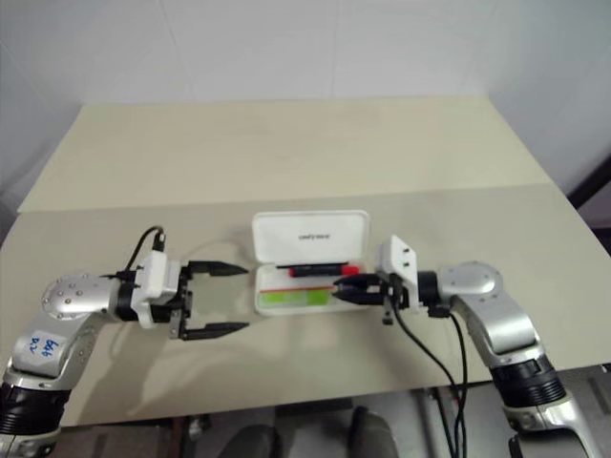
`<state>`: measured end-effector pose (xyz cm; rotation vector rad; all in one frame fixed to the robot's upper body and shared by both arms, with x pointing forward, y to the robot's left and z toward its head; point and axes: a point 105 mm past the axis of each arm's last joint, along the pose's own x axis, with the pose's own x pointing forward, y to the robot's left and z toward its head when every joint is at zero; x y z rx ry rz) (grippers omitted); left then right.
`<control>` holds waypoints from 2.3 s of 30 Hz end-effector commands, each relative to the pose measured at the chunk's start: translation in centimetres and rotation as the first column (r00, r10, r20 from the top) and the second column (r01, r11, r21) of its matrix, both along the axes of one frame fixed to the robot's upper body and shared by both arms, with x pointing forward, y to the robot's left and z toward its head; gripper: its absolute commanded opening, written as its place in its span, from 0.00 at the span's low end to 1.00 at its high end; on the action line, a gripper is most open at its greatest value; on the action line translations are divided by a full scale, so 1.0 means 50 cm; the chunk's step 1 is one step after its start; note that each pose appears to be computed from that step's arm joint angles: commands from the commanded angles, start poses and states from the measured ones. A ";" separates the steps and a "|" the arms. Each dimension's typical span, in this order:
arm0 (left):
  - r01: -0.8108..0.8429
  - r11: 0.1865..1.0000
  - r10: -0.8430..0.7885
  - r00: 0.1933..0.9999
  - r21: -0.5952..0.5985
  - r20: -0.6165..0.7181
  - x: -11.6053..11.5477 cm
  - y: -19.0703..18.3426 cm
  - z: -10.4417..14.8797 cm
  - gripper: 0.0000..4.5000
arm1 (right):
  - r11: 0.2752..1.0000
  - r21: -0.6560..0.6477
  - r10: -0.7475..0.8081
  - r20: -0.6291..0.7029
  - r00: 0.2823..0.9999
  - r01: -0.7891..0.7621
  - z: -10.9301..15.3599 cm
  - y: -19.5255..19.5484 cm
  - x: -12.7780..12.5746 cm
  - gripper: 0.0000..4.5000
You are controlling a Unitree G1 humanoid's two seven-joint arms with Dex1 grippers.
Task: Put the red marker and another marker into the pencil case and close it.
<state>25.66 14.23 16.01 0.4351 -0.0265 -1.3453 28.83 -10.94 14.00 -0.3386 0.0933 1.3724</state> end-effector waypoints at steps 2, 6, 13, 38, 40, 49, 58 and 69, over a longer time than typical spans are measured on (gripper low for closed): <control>0.022 1.000 -0.021 1.000 -0.021 0.023 -0.010 -0.009 0.014 1.00 | 0.999 -0.011 0.032 0.041 0.999 -0.032 -0.002 0.004 0.010 0.09; 0.020 1.000 -0.019 0.999 -0.020 0.027 -0.009 -0.008 0.016 1.00 | 0.999 -0.022 0.042 0.037 0.998 -0.041 -0.014 -0.002 0.017 0.09; 0.013 1.000 -0.012 0.999 -0.014 0.041 -0.004 -0.004 0.023 1.00 | 0.999 -0.039 0.032 0.053 0.998 -0.030 -0.023 -0.020 0.039 0.09; -0.036 0.999 0.037 0.997 -0.019 0.068 0.024 0.019 0.035 1.00 | 0.997 0.072 -0.001 0.123 0.992 -0.008 0.060 -0.034 -0.005 0.98; -0.061 0.997 0.064 0.996 -0.037 0.062 0.031 0.030 0.038 1.00 | 0.997 0.076 -0.047 0.172 0.984 0.035 0.070 -0.059 -0.006 0.98; -0.100 0.993 0.102 0.994 -0.061 0.035 0.045 0.070 0.031 1.00 | 0.975 0.046 -0.223 0.236 0.946 0.219 0.078 -0.174 -0.005 0.98; -0.124 0.991 0.125 0.992 -0.052 0.010 0.058 0.086 0.006 0.32 | 0.983 -0.015 -0.173 0.234 0.957 0.182 0.060 -0.184 0.000 1.00; -0.390 0.912 0.402 0.912 -0.126 0.086 0.145 0.082 -0.013 0.01 | 0.987 -0.019 -0.151 0.257 0.955 0.161 0.058 -0.183 -0.011 1.00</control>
